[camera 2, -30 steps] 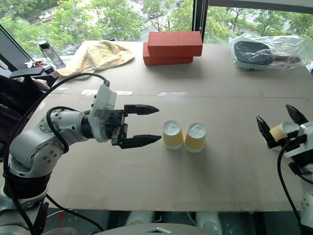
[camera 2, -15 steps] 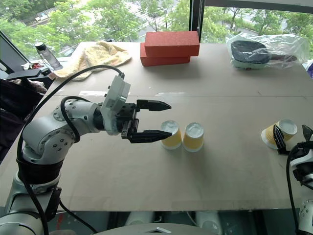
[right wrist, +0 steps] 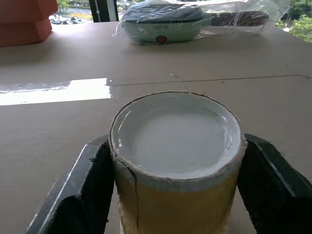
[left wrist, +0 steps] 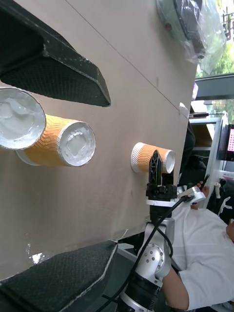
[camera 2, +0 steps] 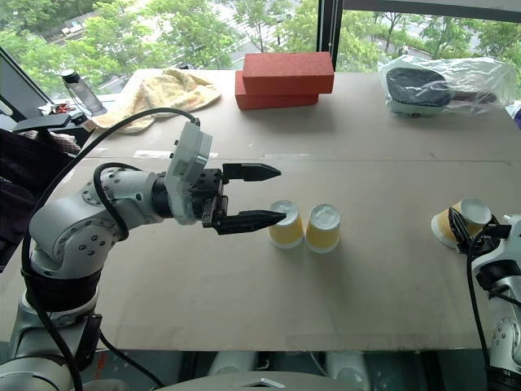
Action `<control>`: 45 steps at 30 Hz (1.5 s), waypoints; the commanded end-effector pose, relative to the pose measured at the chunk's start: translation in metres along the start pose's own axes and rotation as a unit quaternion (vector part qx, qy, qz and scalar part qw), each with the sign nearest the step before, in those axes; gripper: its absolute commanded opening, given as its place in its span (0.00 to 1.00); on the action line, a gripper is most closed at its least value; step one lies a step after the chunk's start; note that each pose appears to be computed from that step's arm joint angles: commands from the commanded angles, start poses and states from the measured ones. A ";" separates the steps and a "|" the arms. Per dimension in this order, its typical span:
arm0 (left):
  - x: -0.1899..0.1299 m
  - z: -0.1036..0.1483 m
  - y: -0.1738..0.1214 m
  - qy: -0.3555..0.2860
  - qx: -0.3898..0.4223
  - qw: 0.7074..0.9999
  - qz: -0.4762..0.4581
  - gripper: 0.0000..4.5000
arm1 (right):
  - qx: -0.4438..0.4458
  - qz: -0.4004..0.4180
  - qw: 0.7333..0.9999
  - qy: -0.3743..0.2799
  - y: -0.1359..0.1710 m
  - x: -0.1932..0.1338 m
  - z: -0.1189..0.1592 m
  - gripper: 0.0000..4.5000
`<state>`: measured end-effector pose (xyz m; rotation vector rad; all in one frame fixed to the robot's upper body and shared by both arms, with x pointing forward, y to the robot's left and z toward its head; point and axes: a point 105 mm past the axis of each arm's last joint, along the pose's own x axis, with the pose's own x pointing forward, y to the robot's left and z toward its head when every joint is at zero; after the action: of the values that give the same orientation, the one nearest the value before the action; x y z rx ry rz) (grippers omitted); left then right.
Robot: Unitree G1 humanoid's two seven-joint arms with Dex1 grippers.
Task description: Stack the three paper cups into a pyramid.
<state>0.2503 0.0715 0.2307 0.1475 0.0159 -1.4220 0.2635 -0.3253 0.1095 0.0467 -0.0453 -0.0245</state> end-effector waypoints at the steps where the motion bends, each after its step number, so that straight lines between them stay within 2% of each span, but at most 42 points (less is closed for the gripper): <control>1: -0.001 0.012 -0.007 -0.019 0.030 0.999 -0.008 1.00 | -0.024 0.007 1.000 -0.016 -0.001 0.002 0.012 0.51; 5: -0.009 0.011 -0.006 -0.014 0.032 0.999 -0.005 1.00 | -0.057 0.042 0.997 -0.041 0.015 0.011 0.030 0.50; 10: -0.035 -0.004 -0.004 0.025 0.029 0.999 0.015 1.00 | -0.057 0.191 0.977 -0.070 0.081 0.024 0.064 0.50; 12: -0.050 -0.015 -0.009 0.043 0.021 0.999 0.021 1.00 | -0.031 0.283 0.955 -0.079 0.123 0.024 0.087 0.50; 14: -0.060 -0.022 -0.017 0.051 0.013 0.998 0.018 1.00 | -0.034 0.334 0.939 -0.078 0.148 0.022 0.101 0.50; 18: -0.071 -0.039 -0.029 0.065 -0.002 0.998 0.025 1.00 | -0.037 0.481 0.874 -0.055 0.207 0.004 0.110 0.50; 20: -0.071 -0.044 -0.031 0.067 -0.001 0.997 0.033 1.00 | -0.034 0.526 0.849 -0.033 0.222 -0.005 0.107 0.50; 24: -0.067 -0.046 -0.032 0.056 0.004 0.997 0.050 1.00 | -0.046 0.560 0.827 -0.013 0.232 -0.009 0.099 0.50; 28: -0.062 -0.048 -0.039 0.047 0.000 0.997 0.053 1.00 | -0.057 0.573 0.818 -0.006 0.236 -0.007 0.092 0.50; 45: -0.062 -0.045 -0.035 0.037 0.003 0.996 0.078 1.00 | -0.056 0.573 0.817 -0.020 0.243 0.002 0.086 0.50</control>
<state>0.2108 0.1325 0.1803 0.1751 0.1020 -1.2587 0.2694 -0.0887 0.1992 -0.0956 -0.0577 1.1821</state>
